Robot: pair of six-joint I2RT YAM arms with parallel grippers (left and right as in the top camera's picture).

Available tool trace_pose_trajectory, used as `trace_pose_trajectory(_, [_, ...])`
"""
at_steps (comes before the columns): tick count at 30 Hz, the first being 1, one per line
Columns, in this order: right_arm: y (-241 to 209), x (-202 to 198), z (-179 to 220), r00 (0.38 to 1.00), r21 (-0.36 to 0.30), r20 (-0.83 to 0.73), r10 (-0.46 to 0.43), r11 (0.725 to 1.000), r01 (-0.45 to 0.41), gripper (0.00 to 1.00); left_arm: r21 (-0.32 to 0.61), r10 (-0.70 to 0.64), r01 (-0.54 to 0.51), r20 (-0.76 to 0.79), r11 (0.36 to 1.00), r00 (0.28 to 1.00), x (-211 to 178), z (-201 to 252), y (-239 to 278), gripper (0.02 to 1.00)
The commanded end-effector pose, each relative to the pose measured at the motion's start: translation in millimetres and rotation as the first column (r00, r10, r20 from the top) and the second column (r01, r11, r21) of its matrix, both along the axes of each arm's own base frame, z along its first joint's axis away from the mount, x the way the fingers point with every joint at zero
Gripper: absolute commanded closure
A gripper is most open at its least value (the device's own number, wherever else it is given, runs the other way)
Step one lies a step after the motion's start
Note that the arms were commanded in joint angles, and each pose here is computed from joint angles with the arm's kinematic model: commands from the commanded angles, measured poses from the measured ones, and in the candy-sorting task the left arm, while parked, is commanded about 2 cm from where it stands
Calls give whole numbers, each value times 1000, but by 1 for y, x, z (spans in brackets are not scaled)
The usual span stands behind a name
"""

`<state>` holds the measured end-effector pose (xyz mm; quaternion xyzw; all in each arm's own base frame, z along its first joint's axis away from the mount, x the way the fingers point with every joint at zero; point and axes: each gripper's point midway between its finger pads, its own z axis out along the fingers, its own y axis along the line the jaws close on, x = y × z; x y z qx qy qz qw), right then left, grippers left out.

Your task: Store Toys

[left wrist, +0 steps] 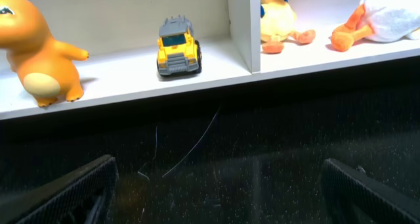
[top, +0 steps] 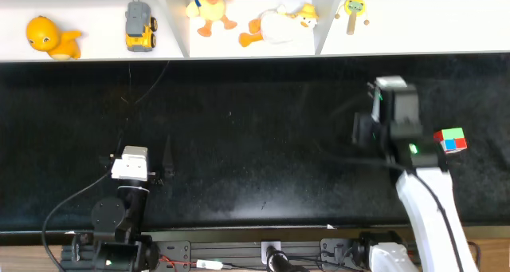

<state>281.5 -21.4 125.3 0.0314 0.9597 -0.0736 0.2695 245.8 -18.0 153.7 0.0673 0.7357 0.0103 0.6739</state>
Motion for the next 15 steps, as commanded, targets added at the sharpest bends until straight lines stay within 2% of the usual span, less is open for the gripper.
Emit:
trace_pose_trajectory(1, [-47,-35,3,951,48,43,-306,952,304,5,-6,2,-2,8,1000,1000,-1,1,0,20])
trace_pose_trajectory(4, [-66,-48,8,922,49,52,-383,924,380,3,-6,2,-2,8,1000,1000,-1,1,0,23])
trace_pose_trajectory(7, [-75,-51,9,907,50,58,-418,908,416,3,-6,2,-2,8,1000,1000,-1,1,0,20])
trace_pose_trajectory(15, [-76,-52,6,905,49,46,-424,905,422,5,-6,2,-2,8,1000,1000,-1,1,0,20])
